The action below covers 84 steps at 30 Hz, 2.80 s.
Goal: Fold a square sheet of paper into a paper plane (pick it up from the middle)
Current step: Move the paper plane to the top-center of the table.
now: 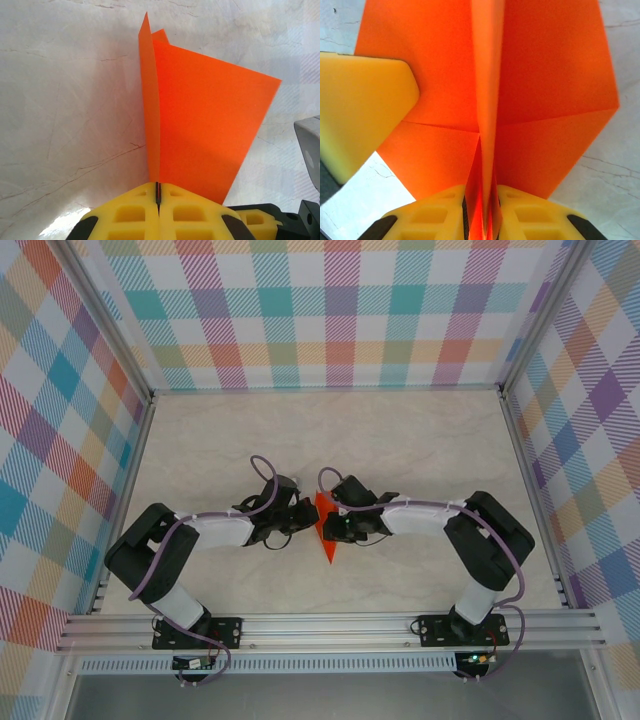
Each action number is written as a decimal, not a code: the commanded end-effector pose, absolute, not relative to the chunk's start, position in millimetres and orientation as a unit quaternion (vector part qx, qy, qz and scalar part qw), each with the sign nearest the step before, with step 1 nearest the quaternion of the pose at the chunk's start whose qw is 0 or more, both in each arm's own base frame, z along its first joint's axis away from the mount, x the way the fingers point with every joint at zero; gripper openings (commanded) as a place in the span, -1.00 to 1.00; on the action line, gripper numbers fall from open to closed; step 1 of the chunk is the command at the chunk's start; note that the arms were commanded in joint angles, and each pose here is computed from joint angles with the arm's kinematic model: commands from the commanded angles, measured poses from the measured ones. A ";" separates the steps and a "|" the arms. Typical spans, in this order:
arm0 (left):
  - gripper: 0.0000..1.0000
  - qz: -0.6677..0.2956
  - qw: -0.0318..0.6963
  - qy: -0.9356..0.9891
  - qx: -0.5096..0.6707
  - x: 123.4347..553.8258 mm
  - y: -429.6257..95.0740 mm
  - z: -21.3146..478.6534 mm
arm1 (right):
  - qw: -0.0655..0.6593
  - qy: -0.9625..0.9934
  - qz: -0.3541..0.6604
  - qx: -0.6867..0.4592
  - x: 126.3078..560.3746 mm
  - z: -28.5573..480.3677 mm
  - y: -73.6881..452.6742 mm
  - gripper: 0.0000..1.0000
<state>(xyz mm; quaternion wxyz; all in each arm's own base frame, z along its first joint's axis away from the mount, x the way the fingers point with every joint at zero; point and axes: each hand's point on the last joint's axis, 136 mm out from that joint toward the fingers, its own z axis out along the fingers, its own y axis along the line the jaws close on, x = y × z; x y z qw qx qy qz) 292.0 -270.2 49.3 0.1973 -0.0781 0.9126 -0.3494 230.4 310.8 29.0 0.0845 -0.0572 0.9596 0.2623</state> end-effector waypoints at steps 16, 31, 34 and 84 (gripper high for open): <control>0.52 -0.202 0.291 0.923 -0.152 300.9 -190.5 97.3 | 0.153 0.980 0.105 -0.065 254.1 54.5 261.6 -0.86; 0.83 -0.067 0.299 0.927 -0.215 283.8 -124.8 93.6 | 0.133 0.987 0.068 -0.066 265.2 29.3 266.4 -0.79; 0.84 -0.069 0.295 0.928 -0.215 283.5 -126.0 90.5 | 0.128 0.988 0.067 -0.060 264.4 24.3 266.4 -0.75; 1.00 -0.061 0.261 0.939 -0.214 272.9 -118.7 85.2 | 0.212 0.971 0.083 -0.075 431.2 33.6 299.5 -0.73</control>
